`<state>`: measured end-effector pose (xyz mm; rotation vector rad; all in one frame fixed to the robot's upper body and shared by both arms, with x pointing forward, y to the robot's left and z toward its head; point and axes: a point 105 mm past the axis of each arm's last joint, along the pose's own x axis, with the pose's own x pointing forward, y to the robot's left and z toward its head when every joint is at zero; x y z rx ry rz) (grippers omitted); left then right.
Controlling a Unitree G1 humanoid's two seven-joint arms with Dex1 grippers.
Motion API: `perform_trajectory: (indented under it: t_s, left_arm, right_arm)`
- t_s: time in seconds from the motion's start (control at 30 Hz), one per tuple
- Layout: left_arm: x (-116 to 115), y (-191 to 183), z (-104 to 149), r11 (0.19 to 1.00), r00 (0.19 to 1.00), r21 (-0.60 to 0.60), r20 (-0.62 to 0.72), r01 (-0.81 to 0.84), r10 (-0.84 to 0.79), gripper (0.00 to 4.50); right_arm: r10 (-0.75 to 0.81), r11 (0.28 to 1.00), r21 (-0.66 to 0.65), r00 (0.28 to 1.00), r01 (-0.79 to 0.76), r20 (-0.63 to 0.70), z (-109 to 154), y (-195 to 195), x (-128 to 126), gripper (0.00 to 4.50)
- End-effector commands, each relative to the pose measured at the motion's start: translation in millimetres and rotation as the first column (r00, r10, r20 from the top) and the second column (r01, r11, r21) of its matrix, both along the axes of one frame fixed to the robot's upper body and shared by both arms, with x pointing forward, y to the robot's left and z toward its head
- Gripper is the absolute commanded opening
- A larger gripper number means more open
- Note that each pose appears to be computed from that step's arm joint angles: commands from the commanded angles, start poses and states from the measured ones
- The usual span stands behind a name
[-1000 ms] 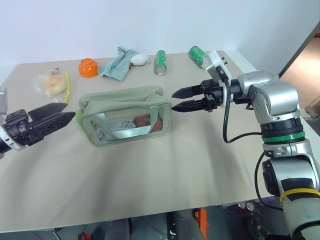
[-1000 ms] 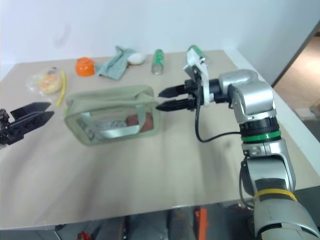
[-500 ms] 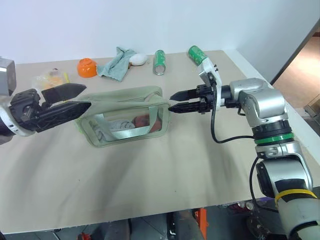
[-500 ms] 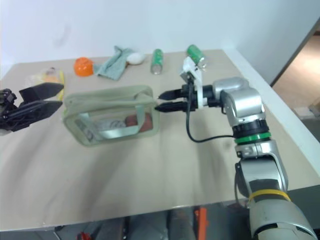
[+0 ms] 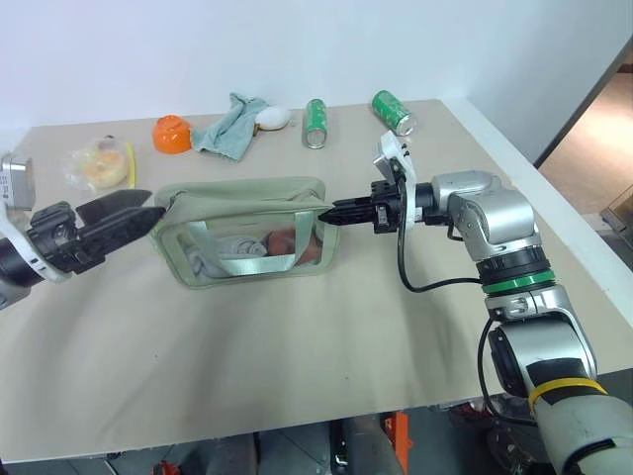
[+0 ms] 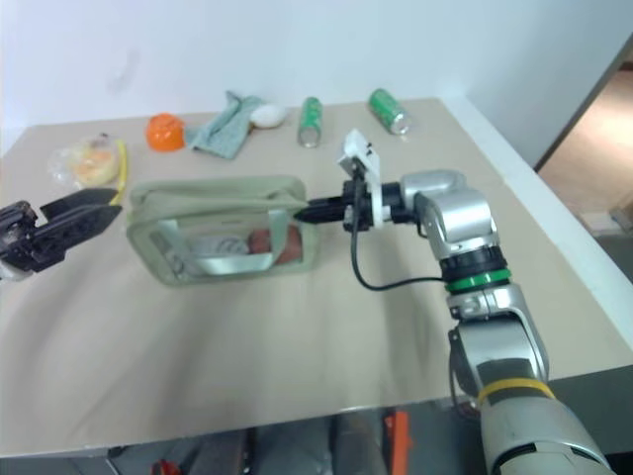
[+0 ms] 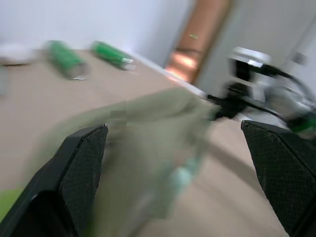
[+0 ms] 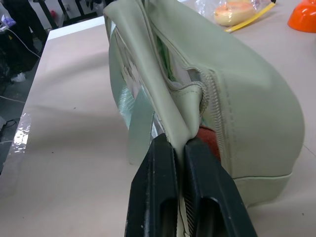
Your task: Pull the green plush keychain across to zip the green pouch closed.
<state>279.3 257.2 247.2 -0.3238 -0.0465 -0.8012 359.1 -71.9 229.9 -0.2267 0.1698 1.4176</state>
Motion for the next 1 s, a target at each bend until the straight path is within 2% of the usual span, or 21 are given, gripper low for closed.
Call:
perform_trajectory:
  t_s: [0.03, 0.1, 0.33, 0.87, 1.0]
  left_arm:
    - [11, 24, -24, 0.986, 0.985, 0.042, -0.054, -0.161, 0.163, 4.50]
    - [17, 37, -46, 0.971, 0.965, 0.063, -0.118, -0.230, 0.236, 4.50]
    - [28, 48, -77, 0.949, 0.927, 0.097, -0.205, -0.301, 0.315, 4.50]
    - [54, 24, -97, 0.963, 0.922, -0.041, -0.300, -0.268, 0.244, 4.50]
    - [55, 16, -96, 0.967, 0.933, -0.091, -0.298, -0.236, 0.200, 3.31]
  right_arm:
    - [0.008, 0.999, 0.037, 0.999, -0.010, 0.038, 12, 0, -4, 0.04]
    - [-0.004, 0.999, 0.036, 1.000, 0.003, 0.026, 10, 0, -3, 0.04]
    - [0.027, 0.999, 0.019, 0.999, -0.027, 0.028, 5, 1, -11, 0.04]
    - [0.004, 1.000, 0.028, 1.000, -0.005, 0.028, 5, -2, -16, 0.04]
    - [-0.002, 1.000, 0.028, 1.000, 0.001, 0.028, 5, -2, -15, 0.00]
